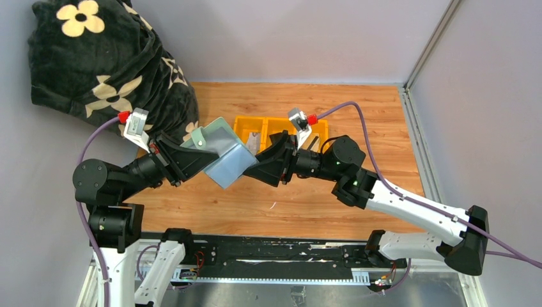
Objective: Take the credit cards out of the card holder
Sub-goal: Remove the credit card from the card holder.
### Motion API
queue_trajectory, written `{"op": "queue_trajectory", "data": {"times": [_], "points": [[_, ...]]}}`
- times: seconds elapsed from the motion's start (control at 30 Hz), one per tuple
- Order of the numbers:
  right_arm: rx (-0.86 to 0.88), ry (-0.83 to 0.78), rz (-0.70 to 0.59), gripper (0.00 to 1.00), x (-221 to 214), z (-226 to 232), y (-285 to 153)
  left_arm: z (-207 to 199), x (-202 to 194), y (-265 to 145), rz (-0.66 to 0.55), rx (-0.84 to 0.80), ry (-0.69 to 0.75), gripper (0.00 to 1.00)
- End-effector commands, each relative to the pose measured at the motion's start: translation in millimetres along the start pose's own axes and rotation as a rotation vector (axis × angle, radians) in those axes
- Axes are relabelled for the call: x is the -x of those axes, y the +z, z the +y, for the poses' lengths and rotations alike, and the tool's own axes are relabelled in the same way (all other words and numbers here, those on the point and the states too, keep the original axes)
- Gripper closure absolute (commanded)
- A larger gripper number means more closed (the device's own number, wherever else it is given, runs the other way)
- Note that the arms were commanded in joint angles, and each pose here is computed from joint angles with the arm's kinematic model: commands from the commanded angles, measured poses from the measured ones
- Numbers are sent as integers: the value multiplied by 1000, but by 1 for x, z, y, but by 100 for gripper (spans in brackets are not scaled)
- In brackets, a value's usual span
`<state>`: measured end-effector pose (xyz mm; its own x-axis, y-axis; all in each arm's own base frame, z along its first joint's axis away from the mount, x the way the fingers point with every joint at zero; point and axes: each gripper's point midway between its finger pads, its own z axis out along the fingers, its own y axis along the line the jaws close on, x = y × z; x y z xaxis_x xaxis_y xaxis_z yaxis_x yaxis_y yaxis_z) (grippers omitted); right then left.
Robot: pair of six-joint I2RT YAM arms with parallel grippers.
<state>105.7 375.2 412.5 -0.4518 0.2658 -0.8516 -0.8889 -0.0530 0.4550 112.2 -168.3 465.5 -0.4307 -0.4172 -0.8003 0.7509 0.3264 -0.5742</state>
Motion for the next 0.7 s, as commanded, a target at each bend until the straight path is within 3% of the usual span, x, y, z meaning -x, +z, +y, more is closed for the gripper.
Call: {"op": "queue_trajectory", "data": {"times": [0.0, 0.2, 0.5, 0.67], "points": [[-61, -27, -71, 54, 24, -4, 5, -15, 4, -1, 4, -42, 20, 100], [-53, -82, -80, 53, 36, -1, 12, -19, 5, -2, 9, -52, 18, 100], [95, -120, -114, 38, 56, 31, 34, -9, -2, 1, 28, -50, -26, 100], [104, -127, -113, 39, 55, 34, 37, -11, -4, -1, 37, -58, -28, 100]]}}
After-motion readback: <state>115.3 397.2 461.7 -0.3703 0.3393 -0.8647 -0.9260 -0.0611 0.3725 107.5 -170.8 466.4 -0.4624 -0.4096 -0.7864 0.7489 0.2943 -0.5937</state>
